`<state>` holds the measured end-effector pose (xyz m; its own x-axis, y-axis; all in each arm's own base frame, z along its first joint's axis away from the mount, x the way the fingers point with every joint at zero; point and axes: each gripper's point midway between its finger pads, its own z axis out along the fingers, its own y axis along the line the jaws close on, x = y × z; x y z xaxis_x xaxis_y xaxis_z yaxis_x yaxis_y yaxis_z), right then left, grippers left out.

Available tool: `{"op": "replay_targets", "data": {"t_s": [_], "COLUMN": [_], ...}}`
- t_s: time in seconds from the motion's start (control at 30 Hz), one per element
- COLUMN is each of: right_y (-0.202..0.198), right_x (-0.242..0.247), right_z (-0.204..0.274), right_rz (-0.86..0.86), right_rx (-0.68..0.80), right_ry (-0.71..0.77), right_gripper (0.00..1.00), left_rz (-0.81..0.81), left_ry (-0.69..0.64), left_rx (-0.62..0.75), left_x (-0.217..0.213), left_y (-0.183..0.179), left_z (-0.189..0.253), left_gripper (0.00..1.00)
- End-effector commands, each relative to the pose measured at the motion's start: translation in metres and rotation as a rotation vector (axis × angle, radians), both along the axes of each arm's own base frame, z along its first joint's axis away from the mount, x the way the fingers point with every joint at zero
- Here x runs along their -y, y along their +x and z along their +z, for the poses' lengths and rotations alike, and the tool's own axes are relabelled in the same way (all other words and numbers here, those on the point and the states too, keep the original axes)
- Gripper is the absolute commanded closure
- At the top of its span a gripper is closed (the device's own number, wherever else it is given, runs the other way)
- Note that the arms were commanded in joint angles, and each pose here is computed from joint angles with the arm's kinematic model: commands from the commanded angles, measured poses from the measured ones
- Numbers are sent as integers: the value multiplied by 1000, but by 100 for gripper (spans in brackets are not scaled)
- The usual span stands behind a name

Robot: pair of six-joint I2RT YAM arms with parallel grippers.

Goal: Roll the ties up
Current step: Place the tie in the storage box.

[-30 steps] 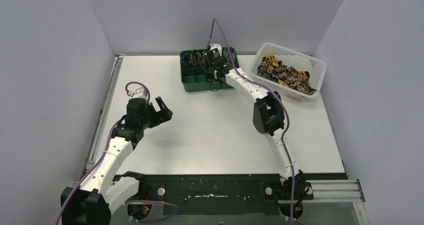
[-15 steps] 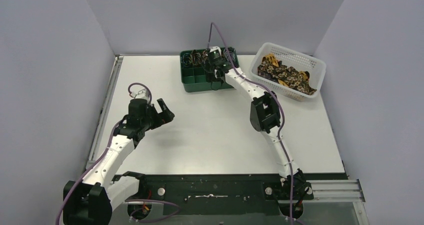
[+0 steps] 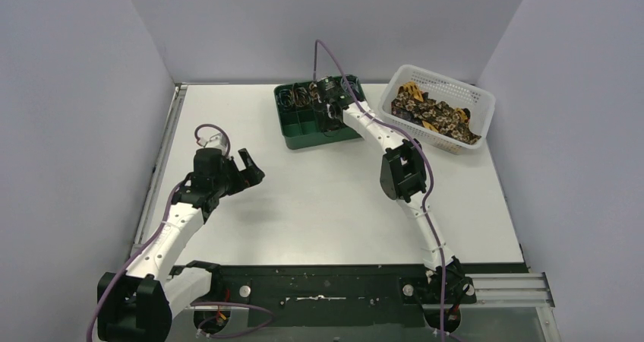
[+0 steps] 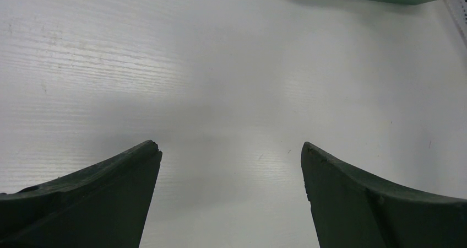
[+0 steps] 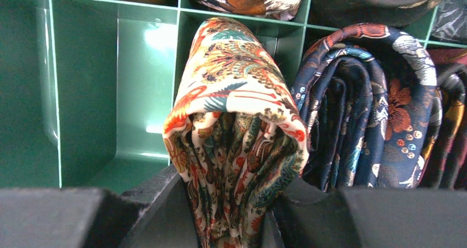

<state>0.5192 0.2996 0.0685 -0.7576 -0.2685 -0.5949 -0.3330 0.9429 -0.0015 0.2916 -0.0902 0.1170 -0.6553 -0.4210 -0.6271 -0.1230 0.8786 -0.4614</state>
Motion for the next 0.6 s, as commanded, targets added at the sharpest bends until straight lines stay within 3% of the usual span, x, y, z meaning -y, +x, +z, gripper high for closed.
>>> {"op": "replay_targets", "data": {"t_s": [0.0, 0.3, 0.53, 0.57], "right_y": [-23, -9, -6, -6], "right_x": [12, 19, 10, 8], "right_z": [19, 2, 5, 8], "right_rz": [54, 14, 38, 40], "right_rx": [-66, -65, -31, -25], "right_ry": [-50, -49, -51, -49], "right_gripper": [100, 100, 84, 78], "left_rz": [-40, -54, -58, -58], "left_ry": [-14, -25, -25, -25], "left_rx": [63, 60, 48, 47], "left_x": [6, 8, 9, 10], "left_y": [11, 10, 11, 11], "left_z": [24, 22, 19, 19], "left_gripper": [3, 3, 3, 3]}}
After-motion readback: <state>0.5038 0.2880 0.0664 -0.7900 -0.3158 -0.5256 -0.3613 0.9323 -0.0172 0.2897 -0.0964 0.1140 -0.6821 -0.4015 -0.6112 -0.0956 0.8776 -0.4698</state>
